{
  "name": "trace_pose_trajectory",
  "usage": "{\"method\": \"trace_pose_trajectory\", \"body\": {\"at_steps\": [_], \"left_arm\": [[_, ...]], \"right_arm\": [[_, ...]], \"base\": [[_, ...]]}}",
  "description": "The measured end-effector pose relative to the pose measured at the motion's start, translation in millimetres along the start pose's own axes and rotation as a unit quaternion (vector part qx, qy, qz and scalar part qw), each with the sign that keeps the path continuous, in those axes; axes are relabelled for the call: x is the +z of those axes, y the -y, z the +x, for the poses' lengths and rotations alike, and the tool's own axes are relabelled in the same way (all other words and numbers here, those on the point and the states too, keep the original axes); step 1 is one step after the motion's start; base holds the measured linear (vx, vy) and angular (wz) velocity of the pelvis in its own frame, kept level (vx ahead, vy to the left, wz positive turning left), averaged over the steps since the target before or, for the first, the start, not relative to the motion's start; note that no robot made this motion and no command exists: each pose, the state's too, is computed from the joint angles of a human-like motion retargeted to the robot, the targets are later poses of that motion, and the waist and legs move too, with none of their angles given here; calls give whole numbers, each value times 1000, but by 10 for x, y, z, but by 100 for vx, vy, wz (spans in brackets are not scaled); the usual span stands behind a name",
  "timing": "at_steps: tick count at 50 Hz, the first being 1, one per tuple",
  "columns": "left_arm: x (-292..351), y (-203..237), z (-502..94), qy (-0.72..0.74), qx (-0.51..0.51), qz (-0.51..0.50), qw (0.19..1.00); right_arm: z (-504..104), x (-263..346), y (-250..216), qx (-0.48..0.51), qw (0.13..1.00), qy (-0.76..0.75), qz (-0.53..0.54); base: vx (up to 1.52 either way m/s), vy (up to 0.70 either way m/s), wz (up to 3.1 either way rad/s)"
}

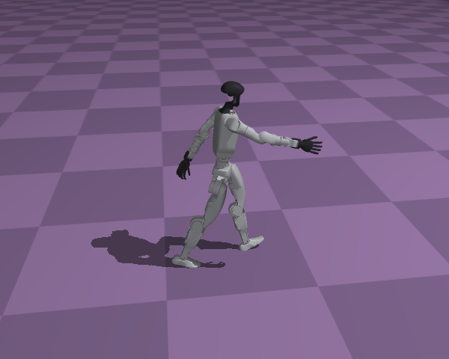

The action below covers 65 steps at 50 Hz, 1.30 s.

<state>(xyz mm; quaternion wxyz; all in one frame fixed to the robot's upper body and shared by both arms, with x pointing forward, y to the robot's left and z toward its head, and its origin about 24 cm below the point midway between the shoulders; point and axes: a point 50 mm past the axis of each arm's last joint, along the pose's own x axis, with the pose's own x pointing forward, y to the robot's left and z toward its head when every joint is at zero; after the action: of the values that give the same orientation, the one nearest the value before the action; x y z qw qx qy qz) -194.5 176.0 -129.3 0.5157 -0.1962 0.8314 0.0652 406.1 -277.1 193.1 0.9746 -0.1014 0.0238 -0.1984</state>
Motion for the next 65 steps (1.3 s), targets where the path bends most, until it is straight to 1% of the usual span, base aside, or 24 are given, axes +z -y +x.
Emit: {"method": "trace_pose_trajectory", "body": {"at_steps": [2,4,7,10,13,15,17,21,25,28,30,32,35,38,40,42,44,46,49,51,53,57,61,65], "left_arm": [[411,66,-5,53,16,15,998],[908,133,-80,115,37,34,992],[1818,241,-409,227,84,70,968],[2826,472,-1103,364,120,87,919],[3645,911,-2138,518,94,83,846],[3966,1263,-2923,600,53,85,794],[4086,1578,-3680,683,-8,95,724],[3939,1959,-4908,799,-94,133,579],[3661,2084,-5617,855,-122,167,475],[3549,2124,-5819,870,-144,168,440],[3515,2134,-5874,879,-162,137,427],[3519,2165,-5823,884,-158,131,421],[3659,2237,-5381,861,-146,171,457],[3876,2130,-4434,792,-125,204,562],[3921,1899,-3552,711,-82,223,661],[3792,1589,-2664,614,-28,220,758],[3471,1177,-1857,499,42,207,841],[2941,759,-1163,366,103,198,903],[1918,225,-471,181,152,182,954],[1229,-52,-243,91,160,158,970],[613,-269,-155,30,155,126,979],[-246,-542,-214,-38,126,58,990],[-526,-646,-295,-58,119,0,991],[-378,-589,-241,-33,145,-45,988]], "right_arm": [[-100,-461,-140,32,998,-34,-50],[-310,-1073,-267,81,986,-88,-115],[-927,-2138,-365,175,941,-216,-190],[-1904,-3089,-304,248,859,-390,-221],[-3061,-3662,-128,315,741,-553,-214],[-3798,-3824,72,325,652,-644,-233],[-4452,-3846,241,367,575,-697,-220],[-5446,-3669,632,413,461,-761,-195],[-6086,-3382,954,403,390,-814,-149],[-6322,-3228,1075,371,364,-848,-103],[-6290,-3239,1100,348,367,-857,-95],[-6148,-3335,1018,349,384,-847,-111],[-5785,-3535,773,366,428,-815,-140],[-5087,-3762,558,362,501,-760,-202],[-4522,-3845,449,339,562,-713,-244],[-3725,-3829,361,292,647,-645,-283],[-2847,-3628,248,234,736,-557,-305],[-2033,-3244,145,178,815,-466,-296],[-1061,-2429,30,117,906,-327,-242],[-609,-1816,0,90,946,-237,-200],[-303,-1215,14,68,971,-155,-168],[-20,-252,120,35,989,-39,-142],[44,285,201,11,990,9,-140],[36,335,150,-13,990,31,-136]], "base": [[91,37,46],[92,36,89],[86,31,130],[76,21,157],[72,13,153],[70,7,133],[72,1,129],[74,-7,102],[77,-16,47],[85,-24,66],[98,-31,127],[97,-42,68],[87,-67,-76],[89,-44,-117],[84,-7,-37],[72,1,5],[71,-14,-70],[73,-13,-123],[73,-7,-153],[73,0,-154],[73,5,-129],[72,11,-56],[77,17,-16],[93,28,-111]]}}
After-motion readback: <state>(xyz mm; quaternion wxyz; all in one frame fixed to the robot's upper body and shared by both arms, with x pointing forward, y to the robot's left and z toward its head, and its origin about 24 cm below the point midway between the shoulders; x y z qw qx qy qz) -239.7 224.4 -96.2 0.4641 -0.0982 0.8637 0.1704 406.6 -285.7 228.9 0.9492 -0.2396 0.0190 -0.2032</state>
